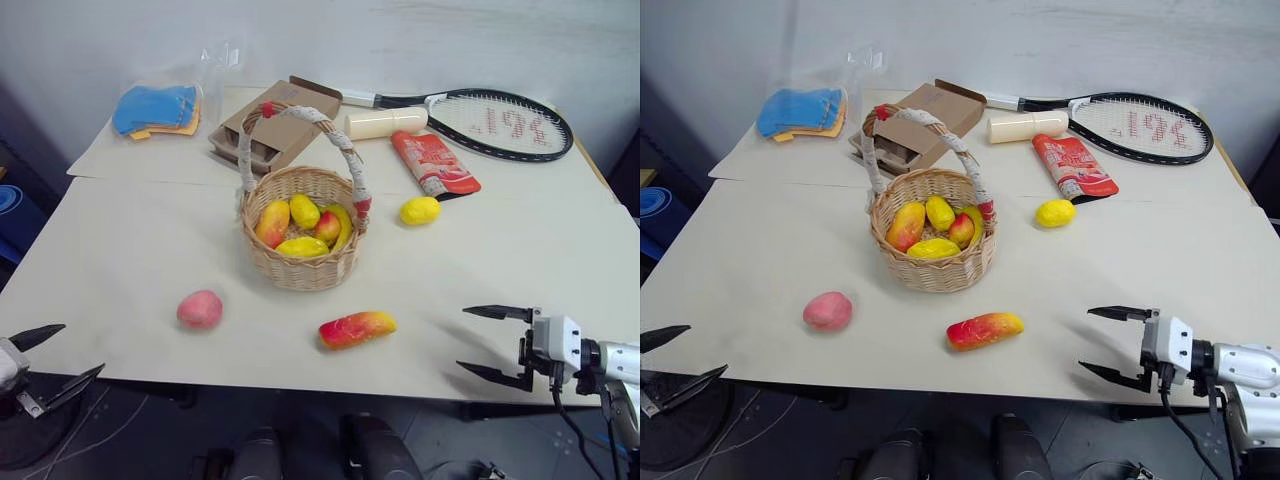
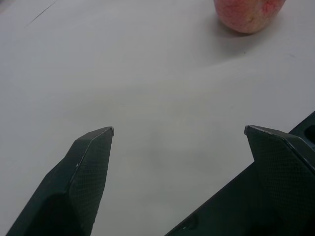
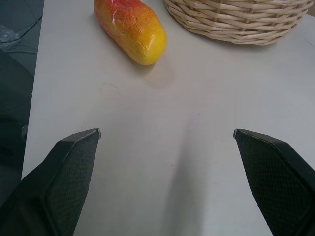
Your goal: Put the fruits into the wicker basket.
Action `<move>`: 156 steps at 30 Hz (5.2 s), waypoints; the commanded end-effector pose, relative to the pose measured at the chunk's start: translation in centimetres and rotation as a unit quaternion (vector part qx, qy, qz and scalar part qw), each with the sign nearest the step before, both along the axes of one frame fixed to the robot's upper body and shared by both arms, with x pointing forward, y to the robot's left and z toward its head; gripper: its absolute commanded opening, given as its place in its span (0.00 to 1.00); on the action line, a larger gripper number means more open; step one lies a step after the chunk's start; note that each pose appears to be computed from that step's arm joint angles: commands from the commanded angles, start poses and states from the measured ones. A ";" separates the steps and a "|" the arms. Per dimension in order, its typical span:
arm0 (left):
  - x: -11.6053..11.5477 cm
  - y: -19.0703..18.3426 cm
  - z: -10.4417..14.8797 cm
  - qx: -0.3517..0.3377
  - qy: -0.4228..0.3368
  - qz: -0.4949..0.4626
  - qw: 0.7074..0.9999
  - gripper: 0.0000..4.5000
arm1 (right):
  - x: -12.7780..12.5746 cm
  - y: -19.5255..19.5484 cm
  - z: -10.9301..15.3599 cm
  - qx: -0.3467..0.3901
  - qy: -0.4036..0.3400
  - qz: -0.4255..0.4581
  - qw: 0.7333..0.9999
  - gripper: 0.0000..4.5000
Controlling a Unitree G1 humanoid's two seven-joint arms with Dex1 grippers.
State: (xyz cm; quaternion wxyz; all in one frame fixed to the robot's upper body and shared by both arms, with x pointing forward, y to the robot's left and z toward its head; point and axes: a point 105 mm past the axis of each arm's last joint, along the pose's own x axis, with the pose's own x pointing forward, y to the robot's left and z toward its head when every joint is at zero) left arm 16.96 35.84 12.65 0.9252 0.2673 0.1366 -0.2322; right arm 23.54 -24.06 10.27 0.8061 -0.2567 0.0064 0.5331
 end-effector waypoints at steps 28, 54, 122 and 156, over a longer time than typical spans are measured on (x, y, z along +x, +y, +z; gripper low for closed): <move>10.7 -11.9 -1.0 -0.070 0.117 -0.207 0.969 1.00 | -1.1 10.6 9.0 0.208 -0.034 0.124 0.970 1.00; 17.1 -23.0 12.6 -0.211 -0.115 -0.268 0.933 0.99 | 0.8 6.6 7.5 0.237 -0.034 -0.010 0.971 1.00; 5.1 -16.1 11.1 -0.231 -0.078 -0.262 0.934 1.00 | 9.6 1.0 5.9 0.115 -0.047 -0.197 0.973 1.00; 6.5 -17.4 11.0 -0.237 -0.066 -0.288 0.925 1.00 | 22.5 11.9 6.2 -0.116 -0.001 -0.198 0.973 0.91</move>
